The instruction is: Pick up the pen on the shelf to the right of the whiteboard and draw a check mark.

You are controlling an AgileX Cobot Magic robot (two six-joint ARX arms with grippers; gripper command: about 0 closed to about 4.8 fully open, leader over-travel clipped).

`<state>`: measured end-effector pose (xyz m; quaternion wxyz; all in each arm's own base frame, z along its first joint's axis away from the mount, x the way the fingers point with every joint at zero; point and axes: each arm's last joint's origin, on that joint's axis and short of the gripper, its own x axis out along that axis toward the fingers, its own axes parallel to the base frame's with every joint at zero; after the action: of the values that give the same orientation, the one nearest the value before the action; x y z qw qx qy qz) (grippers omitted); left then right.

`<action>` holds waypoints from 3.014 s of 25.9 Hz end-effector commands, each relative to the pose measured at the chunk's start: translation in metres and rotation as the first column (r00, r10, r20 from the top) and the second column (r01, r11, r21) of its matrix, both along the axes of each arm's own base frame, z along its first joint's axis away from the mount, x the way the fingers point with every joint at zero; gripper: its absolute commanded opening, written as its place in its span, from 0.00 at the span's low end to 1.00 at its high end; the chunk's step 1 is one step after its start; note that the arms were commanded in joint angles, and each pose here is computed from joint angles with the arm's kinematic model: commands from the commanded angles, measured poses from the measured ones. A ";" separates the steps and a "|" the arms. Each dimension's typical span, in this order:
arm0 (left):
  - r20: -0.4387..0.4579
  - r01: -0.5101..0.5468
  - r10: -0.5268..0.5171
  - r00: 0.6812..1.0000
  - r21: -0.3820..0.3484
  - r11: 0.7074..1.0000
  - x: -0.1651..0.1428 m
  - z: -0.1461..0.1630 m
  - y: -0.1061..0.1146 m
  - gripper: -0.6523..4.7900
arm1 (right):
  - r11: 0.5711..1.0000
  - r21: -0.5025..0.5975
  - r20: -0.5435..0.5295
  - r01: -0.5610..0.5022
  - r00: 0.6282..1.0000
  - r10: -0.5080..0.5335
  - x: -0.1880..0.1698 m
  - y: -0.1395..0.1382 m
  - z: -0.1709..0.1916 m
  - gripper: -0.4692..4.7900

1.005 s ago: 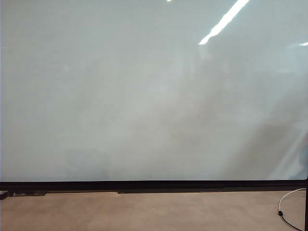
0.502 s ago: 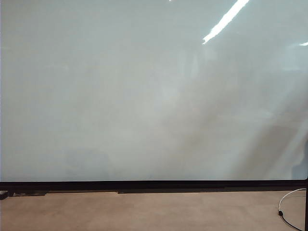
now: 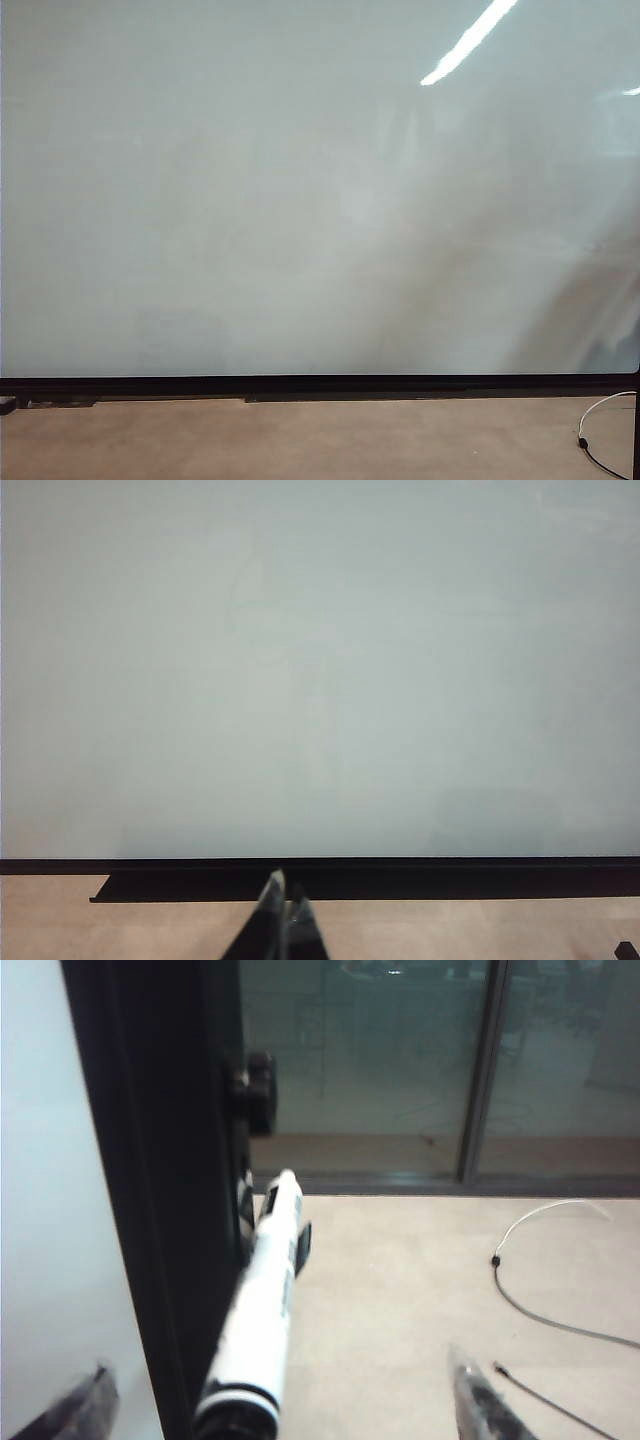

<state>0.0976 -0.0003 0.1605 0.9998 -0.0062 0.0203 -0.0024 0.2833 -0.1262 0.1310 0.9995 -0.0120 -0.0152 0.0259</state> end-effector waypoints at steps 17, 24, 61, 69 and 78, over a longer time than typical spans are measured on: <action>0.015 0.000 -0.001 1.000 0.005 1.000 0.000 0.002 0.000 0.11 | 1.000 0.006 0.051 -0.024 0.998 0.023 0.013 -0.005 0.006 0.88; 0.015 0.000 -0.001 1.000 0.005 1.000 0.000 0.002 0.000 0.11 | 1.000 0.002 0.057 -0.023 0.998 0.023 0.015 -0.005 0.008 0.87; 0.015 0.000 -0.001 1.000 0.005 1.000 0.000 0.002 0.000 0.11 | 0.996 0.016 0.043 -0.093 0.995 0.092 0.027 0.000 0.010 0.60; 0.015 0.000 0.000 1.000 0.005 1.000 0.000 0.002 0.000 0.11 | 0.996 0.010 0.044 -0.090 0.995 0.090 0.027 0.000 0.010 0.56; 0.015 0.000 0.000 1.000 0.005 1.000 0.000 0.002 0.000 0.11 | 0.997 0.012 0.038 -0.080 0.996 0.080 0.027 -0.001 0.010 0.51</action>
<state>0.0976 -0.0003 0.1605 0.9998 -0.0062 0.0203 -0.0024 0.3098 -0.1268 0.1387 0.9972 -0.0019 -0.0296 0.0681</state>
